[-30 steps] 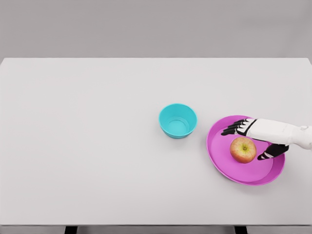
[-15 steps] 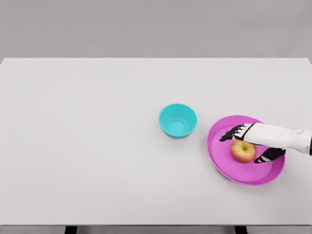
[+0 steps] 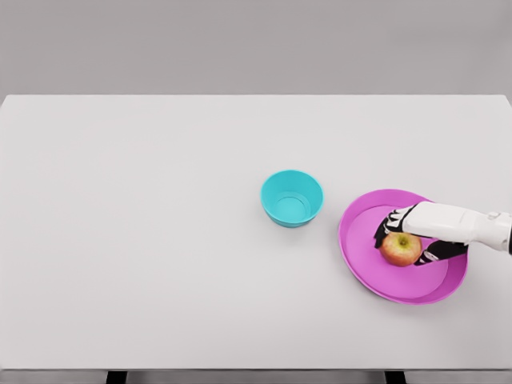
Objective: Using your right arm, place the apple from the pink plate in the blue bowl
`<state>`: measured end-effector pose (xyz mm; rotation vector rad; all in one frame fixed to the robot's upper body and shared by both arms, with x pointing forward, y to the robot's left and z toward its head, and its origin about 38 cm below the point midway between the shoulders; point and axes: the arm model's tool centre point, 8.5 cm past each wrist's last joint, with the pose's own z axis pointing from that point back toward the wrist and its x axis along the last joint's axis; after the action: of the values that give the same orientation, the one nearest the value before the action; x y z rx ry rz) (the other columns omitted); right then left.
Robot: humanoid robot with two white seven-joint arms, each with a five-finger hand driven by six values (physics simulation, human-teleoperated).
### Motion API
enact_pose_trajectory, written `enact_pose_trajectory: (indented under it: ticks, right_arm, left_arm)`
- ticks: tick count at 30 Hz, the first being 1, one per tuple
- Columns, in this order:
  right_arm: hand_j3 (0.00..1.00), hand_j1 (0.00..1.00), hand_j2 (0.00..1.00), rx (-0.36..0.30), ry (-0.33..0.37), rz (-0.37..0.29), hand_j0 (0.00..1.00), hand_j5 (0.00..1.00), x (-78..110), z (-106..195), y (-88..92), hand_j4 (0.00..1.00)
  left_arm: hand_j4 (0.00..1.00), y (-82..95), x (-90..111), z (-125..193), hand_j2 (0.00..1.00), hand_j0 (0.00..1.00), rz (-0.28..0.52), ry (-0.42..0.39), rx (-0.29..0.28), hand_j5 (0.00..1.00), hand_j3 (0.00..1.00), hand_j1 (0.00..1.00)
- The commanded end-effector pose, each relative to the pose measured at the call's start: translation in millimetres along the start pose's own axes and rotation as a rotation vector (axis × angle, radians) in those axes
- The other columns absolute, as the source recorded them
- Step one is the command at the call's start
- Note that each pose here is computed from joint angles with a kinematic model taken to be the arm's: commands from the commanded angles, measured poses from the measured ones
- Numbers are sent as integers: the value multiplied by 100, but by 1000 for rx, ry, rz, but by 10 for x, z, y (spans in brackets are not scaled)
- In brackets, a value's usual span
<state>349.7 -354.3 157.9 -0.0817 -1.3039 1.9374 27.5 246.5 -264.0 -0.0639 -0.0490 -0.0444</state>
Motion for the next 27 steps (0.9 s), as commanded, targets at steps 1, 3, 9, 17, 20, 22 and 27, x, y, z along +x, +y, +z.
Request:
enact_pose_trajectory:
  ticks: [1,3,9,17,20,22,27]
  right_arm:
    - [53,53,53,-5,3,-2,53,53,-6,16,-16,53]
    - [53,53,53,-11,1,1,53,53,-2,16,-39,53]
    - [53,53,53,-42,-3,37,53,53,15,20,-234,53]
    - [53,53,53,-94,-16,70,53,53,35,-30,-464,53]
    - [53,53,53,-125,-35,85,53,53,73,-102,-577,53]
    - [53,53,53,-145,-46,97,53,53,96,-145,-653,53]
    - [53,53,53,-185,-77,115,53,53,165,-252,-796,53]
  left_arm:
    - [100,0,0,0,100,100,0,0,0,100,100,100]
    - [100,0,1,0,100,100,0,0,0,100,100,100]
    - [100,0,1,0,100,100,0,0,0,100,100,100]
    - [100,0,0,0,100,100,0,0,0,100,100,100]
    - [100,0,1,0,100,100,0,0,0,100,100,100]
    - [100,0,1,0,100,100,0,0,0,100,100,100]
    - [100,0,1,0,100,100,0,0,0,100,100,100]
